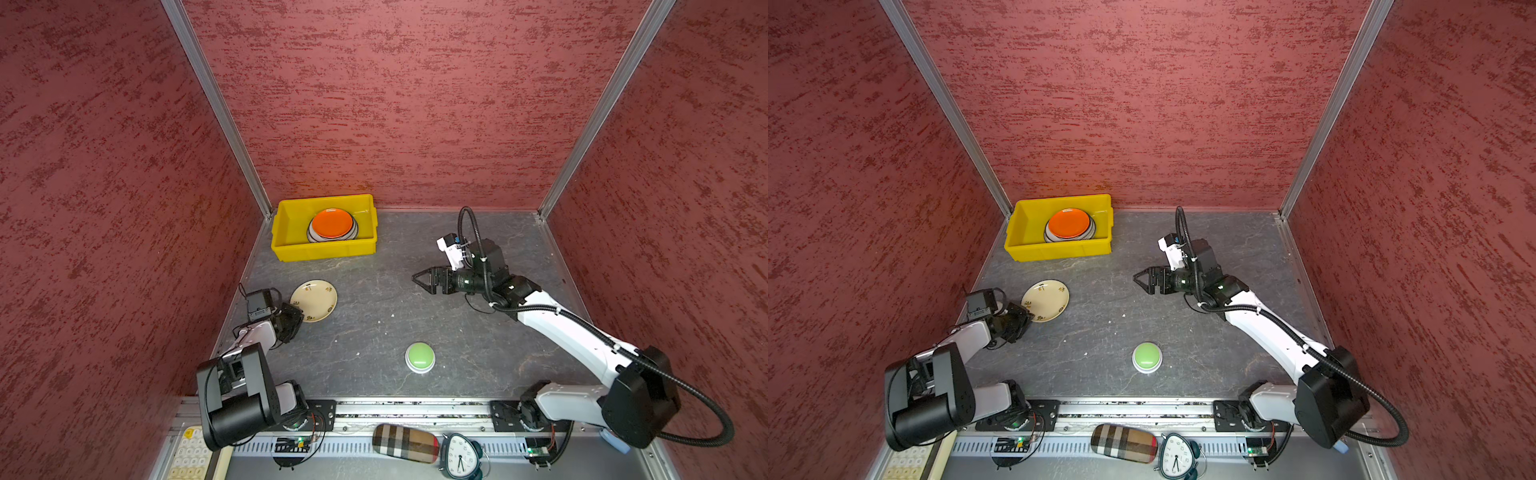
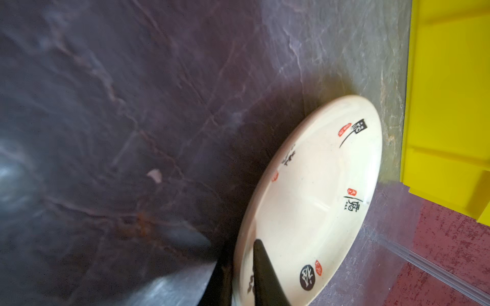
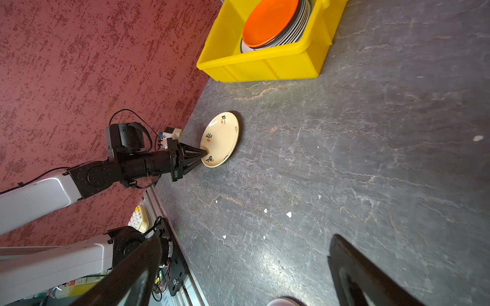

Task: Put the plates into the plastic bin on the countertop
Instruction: 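Tilt the cream plate upright and grip its rim with the left gripper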

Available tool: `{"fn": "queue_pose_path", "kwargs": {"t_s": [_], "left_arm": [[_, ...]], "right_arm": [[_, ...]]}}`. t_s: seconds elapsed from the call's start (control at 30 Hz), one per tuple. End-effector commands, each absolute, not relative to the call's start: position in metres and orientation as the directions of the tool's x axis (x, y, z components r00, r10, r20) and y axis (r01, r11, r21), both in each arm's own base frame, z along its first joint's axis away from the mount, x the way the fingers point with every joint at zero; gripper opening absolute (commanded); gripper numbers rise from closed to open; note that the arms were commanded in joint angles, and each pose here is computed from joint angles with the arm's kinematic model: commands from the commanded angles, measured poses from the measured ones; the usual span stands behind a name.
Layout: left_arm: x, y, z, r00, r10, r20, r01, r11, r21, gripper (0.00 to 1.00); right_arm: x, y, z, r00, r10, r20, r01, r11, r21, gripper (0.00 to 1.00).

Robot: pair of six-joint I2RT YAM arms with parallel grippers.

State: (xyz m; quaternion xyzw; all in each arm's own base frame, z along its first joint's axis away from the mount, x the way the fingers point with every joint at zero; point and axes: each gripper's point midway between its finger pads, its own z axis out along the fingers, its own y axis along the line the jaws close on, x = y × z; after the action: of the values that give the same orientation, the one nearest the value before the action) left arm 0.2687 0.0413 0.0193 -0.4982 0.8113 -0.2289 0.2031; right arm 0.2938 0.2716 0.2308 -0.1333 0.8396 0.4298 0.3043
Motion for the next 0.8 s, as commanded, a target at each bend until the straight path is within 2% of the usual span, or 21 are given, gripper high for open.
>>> {"fn": "queue_pose_path", "kwargs": {"t_s": [0.0, 0.23, 0.3, 0.37, 0.77], "left_arm": [[0.26, 0.04, 0.011, -0.432, -0.896, -0.098, -0.743, 0.415, -0.525, 0.14], [0.26, 0.04, 0.013, -0.432, -0.896, -0.101, -0.741, 0.417, -0.527, 0.11], [0.26, 0.039, 0.013, -0.435, -0.895, -0.099, -0.738, 0.417, -0.53, 0.08], [0.261, 0.04, 0.013, -0.433, -0.896, -0.1, -0.739, 0.416, -0.53, 0.0], [0.267, 0.037, 0.014, -0.435, -0.896, -0.091, -0.727, 0.409, -0.552, 0.0]], "right_arm": [[0.3, 0.266, 0.235, -0.761, 0.062, -0.646, -0.484, 0.608, 0.629, 0.99], [0.3, 0.265, 0.236, -0.761, 0.068, -0.645, -0.48, 0.609, 0.631, 0.99], [0.3, 0.265, 0.236, -0.761, 0.07, -0.645, -0.478, 0.612, 0.63, 0.99], [0.3, 0.263, 0.234, -0.762, 0.072, -0.644, -0.472, 0.619, 0.628, 0.99], [0.302, 0.258, 0.244, -0.746, 0.106, -0.658, -0.462, 0.629, 0.625, 0.99]]}}
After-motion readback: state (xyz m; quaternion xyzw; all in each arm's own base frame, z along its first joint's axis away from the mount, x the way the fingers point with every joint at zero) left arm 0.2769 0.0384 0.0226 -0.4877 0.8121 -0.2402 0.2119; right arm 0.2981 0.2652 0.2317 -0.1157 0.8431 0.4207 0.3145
